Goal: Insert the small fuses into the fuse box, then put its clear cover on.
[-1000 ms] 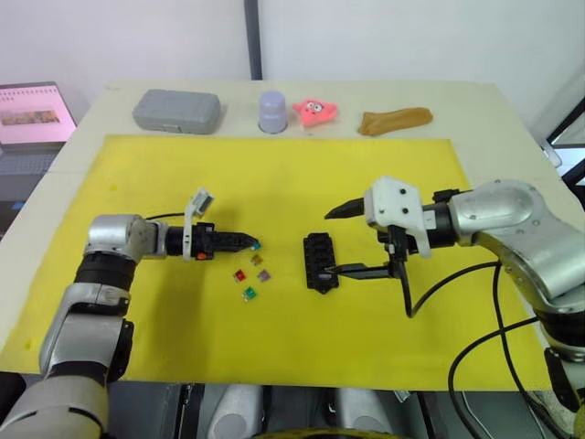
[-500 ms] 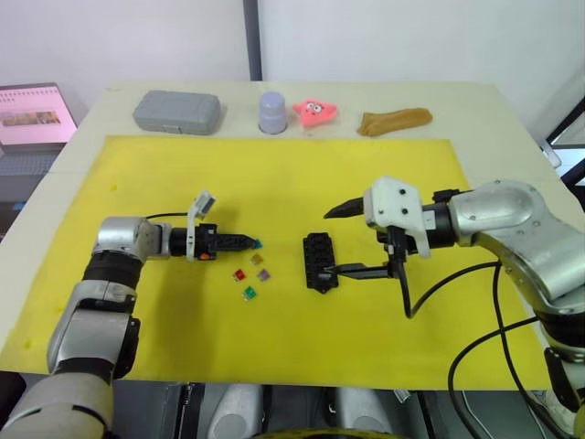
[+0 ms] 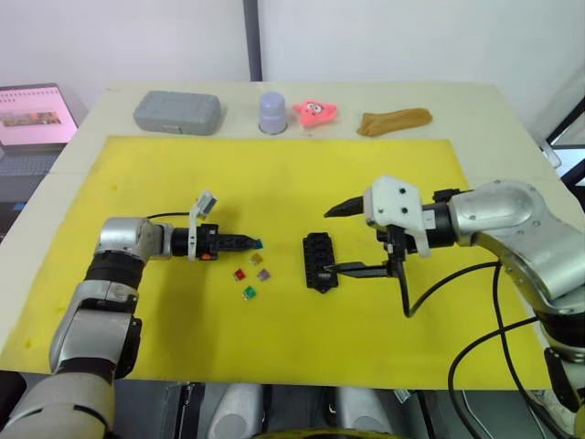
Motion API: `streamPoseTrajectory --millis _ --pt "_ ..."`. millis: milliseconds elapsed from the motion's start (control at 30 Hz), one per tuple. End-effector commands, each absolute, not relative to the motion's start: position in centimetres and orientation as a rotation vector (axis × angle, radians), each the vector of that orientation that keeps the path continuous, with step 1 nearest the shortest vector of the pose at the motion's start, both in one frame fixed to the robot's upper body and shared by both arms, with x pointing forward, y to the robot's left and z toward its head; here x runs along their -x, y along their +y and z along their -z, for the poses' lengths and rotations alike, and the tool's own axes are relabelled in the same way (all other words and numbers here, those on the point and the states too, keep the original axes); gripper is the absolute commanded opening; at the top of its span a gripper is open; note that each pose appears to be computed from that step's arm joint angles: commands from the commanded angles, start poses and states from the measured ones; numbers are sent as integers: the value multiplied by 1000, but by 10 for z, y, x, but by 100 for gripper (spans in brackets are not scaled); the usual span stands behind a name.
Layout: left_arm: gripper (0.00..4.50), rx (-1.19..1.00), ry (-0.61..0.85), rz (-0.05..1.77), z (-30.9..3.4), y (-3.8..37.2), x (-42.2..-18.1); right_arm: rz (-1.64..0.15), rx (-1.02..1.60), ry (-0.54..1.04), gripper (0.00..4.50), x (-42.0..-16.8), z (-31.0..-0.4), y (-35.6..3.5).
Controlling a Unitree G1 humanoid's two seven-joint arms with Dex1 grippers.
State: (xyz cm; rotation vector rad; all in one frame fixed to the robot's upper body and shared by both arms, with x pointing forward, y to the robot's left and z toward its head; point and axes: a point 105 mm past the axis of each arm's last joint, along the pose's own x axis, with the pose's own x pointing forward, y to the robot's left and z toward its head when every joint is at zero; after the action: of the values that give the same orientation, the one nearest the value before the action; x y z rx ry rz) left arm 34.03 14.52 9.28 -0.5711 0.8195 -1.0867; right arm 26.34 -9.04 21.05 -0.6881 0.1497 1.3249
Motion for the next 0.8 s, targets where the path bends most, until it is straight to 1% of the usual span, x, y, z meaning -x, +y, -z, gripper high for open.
streamPoseTrajectory --millis 33,167,367,533,600,667,800 --pt "23 543 863 1025 -78 154 -339 -1324 714 94 450 -260 -222 -88" --pt "23 549 824 1049 -89 159 -338 -1323 713 95 450 -260 -222 -88" --pt "23 579 704 1093 -119 166 -337 -1322 712 96 450 -260 -221 -88" --pt "23 583 606 1114 -143 173 -332 -1323 705 99 450 -259 -220 -89" --pt "23 571 540 1160 -161 168 -326 -1321 678 121 450 -260 -219 -90" --pt "23 563 509 1175 -171 163 -323 -1319 667 131 450 -260 -218 -90" --pt "23 530 543 1114 -156 165 -325 -1325 673 126 450 -260 -219 -89"
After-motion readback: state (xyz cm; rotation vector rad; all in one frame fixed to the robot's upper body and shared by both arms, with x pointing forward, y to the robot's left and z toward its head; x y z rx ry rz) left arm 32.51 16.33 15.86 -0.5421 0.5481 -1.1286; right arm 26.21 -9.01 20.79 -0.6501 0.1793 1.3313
